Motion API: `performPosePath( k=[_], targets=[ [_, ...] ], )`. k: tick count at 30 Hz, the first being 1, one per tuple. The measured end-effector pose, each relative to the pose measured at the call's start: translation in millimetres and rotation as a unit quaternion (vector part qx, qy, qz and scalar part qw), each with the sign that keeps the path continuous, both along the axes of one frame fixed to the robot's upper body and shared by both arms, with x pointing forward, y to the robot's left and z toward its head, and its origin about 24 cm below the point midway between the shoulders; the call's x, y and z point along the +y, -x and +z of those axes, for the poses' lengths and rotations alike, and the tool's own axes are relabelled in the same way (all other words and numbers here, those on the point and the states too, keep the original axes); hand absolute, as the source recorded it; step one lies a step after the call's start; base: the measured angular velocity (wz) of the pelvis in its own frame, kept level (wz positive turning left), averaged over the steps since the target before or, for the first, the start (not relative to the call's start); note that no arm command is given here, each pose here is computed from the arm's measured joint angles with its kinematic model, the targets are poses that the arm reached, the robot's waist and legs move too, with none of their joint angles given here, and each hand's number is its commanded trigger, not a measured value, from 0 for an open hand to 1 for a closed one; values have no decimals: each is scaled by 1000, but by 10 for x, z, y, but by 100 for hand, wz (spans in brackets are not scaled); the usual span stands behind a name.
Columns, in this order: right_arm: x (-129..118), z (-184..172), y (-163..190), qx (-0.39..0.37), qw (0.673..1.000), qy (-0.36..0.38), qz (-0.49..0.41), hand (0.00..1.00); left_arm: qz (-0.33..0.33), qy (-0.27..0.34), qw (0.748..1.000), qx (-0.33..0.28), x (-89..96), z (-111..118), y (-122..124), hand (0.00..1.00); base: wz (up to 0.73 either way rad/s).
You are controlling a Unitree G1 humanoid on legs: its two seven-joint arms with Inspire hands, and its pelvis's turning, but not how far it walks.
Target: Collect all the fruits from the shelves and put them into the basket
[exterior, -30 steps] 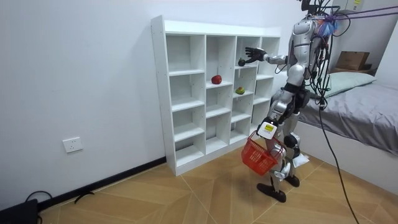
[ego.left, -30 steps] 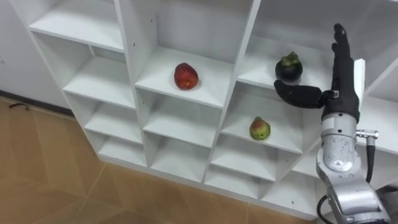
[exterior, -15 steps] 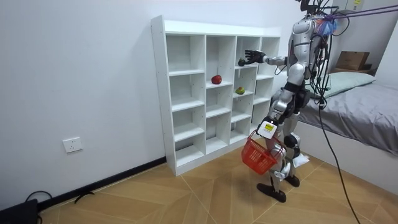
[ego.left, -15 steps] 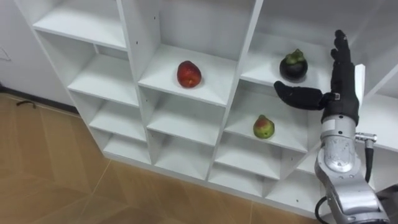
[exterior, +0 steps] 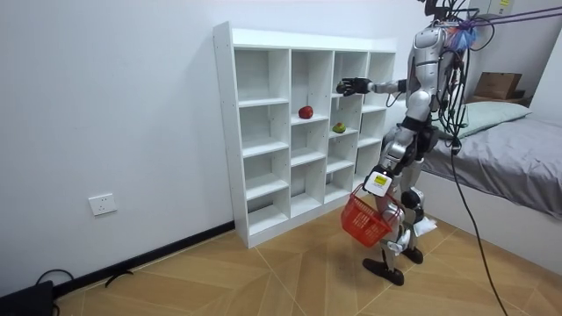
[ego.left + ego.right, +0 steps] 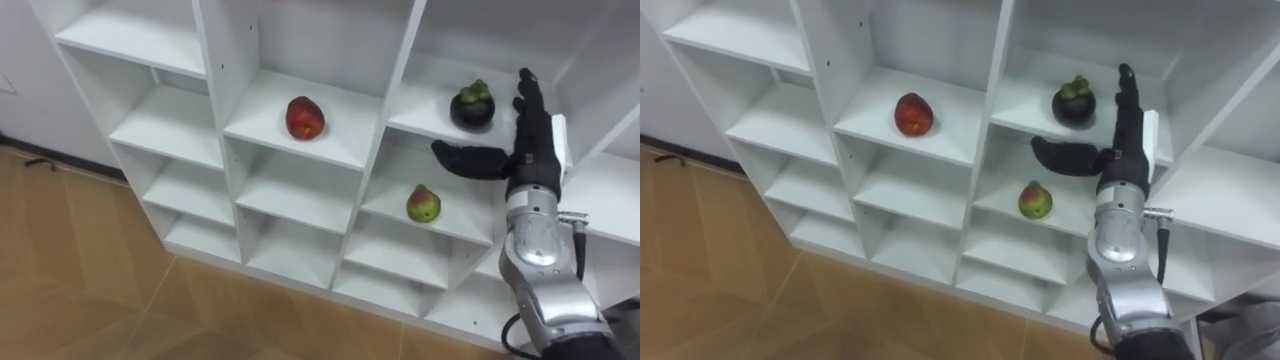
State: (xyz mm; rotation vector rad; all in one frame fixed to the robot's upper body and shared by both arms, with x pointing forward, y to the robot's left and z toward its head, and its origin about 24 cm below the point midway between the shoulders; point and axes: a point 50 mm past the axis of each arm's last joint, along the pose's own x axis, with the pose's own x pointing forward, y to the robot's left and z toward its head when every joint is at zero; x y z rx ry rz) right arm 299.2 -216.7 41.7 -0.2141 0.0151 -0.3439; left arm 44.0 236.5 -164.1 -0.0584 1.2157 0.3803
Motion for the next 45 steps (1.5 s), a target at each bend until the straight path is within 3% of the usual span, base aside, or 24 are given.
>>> performPosePath(
  k=[16,45],
  targets=[
    [33,85,-178,3,1000,-8,-1,0,2,-3,1000,17,3,-5,0,100,2],
    [-131,98,-285,13,997,-56,-41,0,-2,-16,1000,14,-12,6,-27,100,1]
  ],
)
